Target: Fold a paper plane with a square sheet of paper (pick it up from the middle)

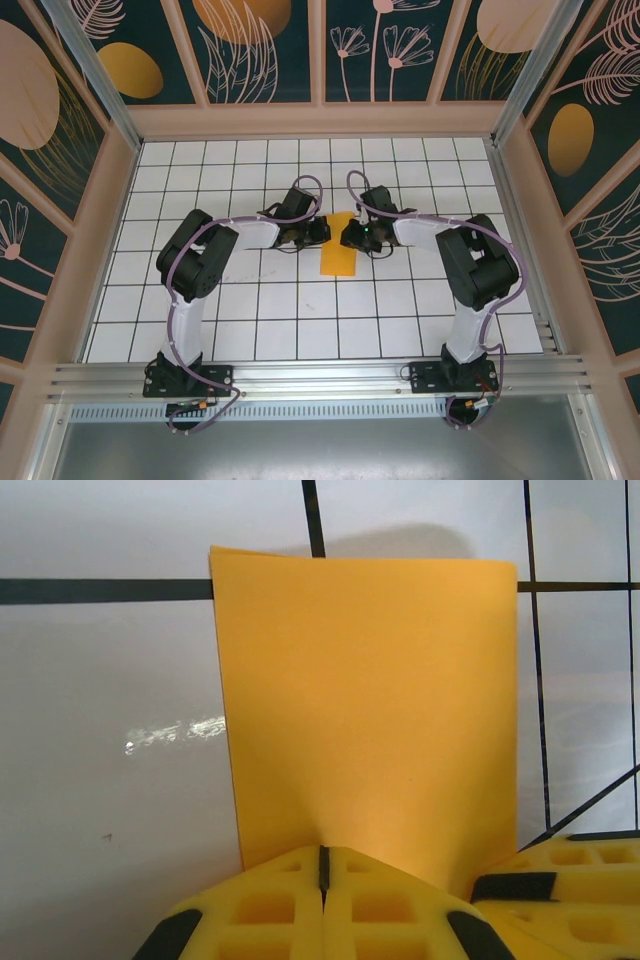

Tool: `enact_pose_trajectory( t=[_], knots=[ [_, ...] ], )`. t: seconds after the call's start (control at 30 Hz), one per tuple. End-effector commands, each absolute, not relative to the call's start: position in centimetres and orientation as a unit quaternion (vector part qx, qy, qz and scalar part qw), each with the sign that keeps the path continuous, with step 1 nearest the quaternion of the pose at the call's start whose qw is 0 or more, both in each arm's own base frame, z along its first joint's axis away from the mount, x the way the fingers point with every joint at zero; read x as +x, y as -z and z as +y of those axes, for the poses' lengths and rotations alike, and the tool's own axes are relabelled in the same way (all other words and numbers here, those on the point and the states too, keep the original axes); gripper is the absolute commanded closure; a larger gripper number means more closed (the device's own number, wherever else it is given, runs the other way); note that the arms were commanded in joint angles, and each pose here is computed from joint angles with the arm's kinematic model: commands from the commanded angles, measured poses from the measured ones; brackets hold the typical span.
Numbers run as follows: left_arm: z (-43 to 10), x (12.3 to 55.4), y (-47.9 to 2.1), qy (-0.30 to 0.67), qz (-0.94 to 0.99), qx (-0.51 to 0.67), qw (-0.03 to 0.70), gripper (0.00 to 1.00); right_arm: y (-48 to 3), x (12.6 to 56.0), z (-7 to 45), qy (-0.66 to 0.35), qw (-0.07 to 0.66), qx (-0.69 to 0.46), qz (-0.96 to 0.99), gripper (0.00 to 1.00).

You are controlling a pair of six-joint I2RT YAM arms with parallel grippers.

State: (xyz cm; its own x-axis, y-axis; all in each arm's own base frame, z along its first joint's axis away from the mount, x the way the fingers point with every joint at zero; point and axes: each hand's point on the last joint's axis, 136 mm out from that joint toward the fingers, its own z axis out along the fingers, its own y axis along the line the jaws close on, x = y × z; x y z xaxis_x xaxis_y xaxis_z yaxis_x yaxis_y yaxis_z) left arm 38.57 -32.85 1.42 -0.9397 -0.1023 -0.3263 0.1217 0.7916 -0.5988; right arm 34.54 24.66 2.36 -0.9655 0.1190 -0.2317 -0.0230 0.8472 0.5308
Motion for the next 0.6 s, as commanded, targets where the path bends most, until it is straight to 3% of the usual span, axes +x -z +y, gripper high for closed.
enact_pose_trajectory(
  t=[0.0, 0.2, 0.43, 0.57],
  knots=[
    [-28.4, 36.2, 5.8, 0.203, 0.971, -0.012, 0.121, 1.0, -0.4, 33.1, 23.6, -0.27, 0.104, 0.041, 0.956, 0.81],
    [-27.9, 35.8, 6.5, 0.193, 0.974, -0.012, 0.117, 1.0, 0.8, 32.5, 21.8, -0.262, 0.099, 0.059, 0.958, 0.82],
    [-28.0, 35.9, 6.3, 0.196, 0.974, -0.014, 0.117, 1.0, -4.7, 33.8, 25.1, -0.335, 0.135, 0.008, 0.933, 0.82],
    [-28.0, 35.9, 6.3, 0.197, 0.973, -0.016, 0.117, 1.0, -3.8, 32.3, 25.7, -0.337, 0.112, -0.002, 0.935, 0.83]
  ],
)
